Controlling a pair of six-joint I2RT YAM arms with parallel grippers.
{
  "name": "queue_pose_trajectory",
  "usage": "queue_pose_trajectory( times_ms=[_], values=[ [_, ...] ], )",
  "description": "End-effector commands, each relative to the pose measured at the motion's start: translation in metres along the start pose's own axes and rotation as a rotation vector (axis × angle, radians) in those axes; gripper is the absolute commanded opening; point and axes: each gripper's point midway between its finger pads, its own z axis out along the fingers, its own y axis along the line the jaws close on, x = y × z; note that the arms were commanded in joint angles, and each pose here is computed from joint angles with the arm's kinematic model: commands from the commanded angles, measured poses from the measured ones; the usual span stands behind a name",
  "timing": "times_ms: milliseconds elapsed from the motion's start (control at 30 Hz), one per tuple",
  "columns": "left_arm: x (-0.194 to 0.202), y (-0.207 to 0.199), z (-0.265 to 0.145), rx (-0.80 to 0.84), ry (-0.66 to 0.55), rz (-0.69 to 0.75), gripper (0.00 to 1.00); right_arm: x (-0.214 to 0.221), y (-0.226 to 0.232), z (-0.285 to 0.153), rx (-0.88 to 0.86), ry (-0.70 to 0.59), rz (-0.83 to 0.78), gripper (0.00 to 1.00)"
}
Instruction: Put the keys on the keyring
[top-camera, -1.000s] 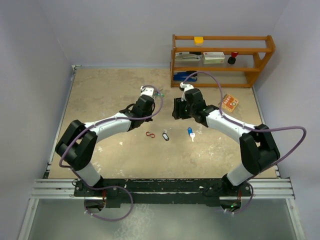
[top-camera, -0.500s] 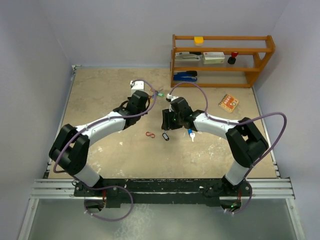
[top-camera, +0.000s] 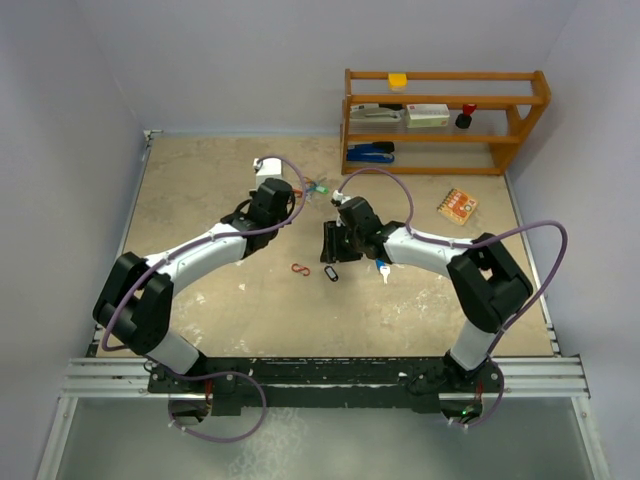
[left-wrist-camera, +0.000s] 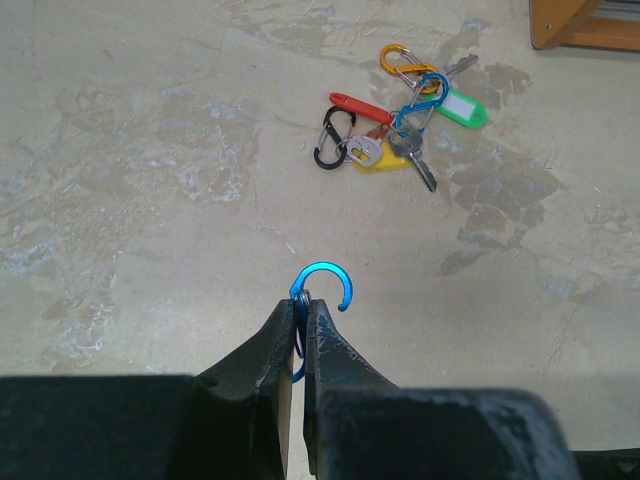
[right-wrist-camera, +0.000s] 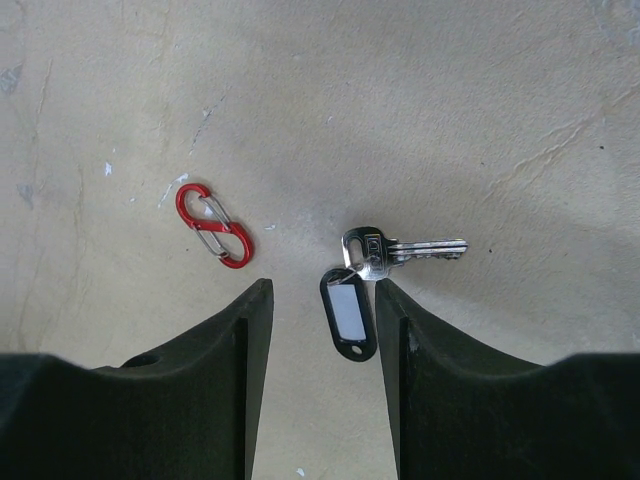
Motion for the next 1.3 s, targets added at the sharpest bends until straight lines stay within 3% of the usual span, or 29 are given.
queue_pose_trajectory(
  times_ms=[0, 633, 1267],
  values=[
    [-0.020, 0.001, -0.005, 0.007, -0.065, -0.057, 0.00, -0.006, 0.011, 0.001, -0.024, -0.008, 0.020, 0.48],
    [-0.016, 0.004, 0.000, 0.009, -0.056, -0.057, 0.00, 0.001, 0.008, 0.014, -0.011, 0.022, 0.034, 0.48],
    [-0.014, 0.006, 0.001, 0.007, -0.051, -0.058, 0.00, 0.000, 0.007, 0.020, -0.004, 0.031, 0.027, 0.37]
  ],
)
